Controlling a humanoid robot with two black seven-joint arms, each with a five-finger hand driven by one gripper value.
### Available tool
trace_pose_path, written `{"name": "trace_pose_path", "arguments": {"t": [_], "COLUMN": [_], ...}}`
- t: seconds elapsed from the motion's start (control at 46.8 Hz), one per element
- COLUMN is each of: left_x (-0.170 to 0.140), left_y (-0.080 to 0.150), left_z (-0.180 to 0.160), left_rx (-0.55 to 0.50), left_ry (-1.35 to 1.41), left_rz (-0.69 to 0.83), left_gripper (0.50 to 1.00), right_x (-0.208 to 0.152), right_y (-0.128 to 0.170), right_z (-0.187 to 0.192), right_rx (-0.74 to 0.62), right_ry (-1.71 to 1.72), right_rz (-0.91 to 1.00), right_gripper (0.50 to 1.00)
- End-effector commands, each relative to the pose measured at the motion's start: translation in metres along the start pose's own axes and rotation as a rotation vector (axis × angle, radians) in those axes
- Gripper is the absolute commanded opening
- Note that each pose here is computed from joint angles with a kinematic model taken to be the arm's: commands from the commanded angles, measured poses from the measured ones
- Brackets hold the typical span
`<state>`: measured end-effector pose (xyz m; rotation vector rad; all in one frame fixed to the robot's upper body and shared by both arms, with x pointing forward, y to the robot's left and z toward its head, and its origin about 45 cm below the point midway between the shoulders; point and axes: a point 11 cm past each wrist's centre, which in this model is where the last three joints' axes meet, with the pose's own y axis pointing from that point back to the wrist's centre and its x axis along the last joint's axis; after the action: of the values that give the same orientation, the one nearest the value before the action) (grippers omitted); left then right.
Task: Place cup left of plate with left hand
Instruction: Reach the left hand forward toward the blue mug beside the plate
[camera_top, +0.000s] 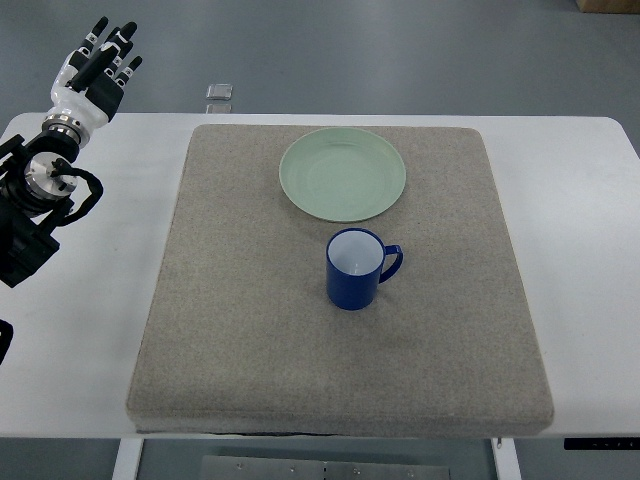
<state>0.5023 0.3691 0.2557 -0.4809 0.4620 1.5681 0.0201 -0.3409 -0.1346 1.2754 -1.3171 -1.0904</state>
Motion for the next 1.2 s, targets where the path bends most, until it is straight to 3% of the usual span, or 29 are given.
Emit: {"name": "trace_pose_path", "arguments": {"t": [0.0, 0.556, 0.856, 1.176], "left_x": [0.000, -0.006, -0.043, -0.059], "left_y": [0.000, 0.000, 0.011, 0.050], "left_z": [0.000, -0.001, -0.012, -0.026], "left_rx": [0.001, 0.010, 0.127, 0.294], "left_ry": [0.000, -0.015, -0.240, -0.434], "left_rz": [0.000, -0.035, -0.306, -0.626], "left_gripper": [0.996, 0.996, 0.996, 0.996], "right_x": [0.000, 0.000, 0.000, 0.000], "right_y": [0.000, 0.000, 0.000, 0.000], "right_z": [0.000, 0.000, 0.000, 0.000], "right_rx": [0.000, 0.000, 0.000, 0.000], "right_ry": [-0.001, 0.001, 0.001, -0.001], "right_rz": [-0.001, -0.001, 0.001, 0.001], "right_gripper": [0.934, 0.934, 0.934, 0.934]}}
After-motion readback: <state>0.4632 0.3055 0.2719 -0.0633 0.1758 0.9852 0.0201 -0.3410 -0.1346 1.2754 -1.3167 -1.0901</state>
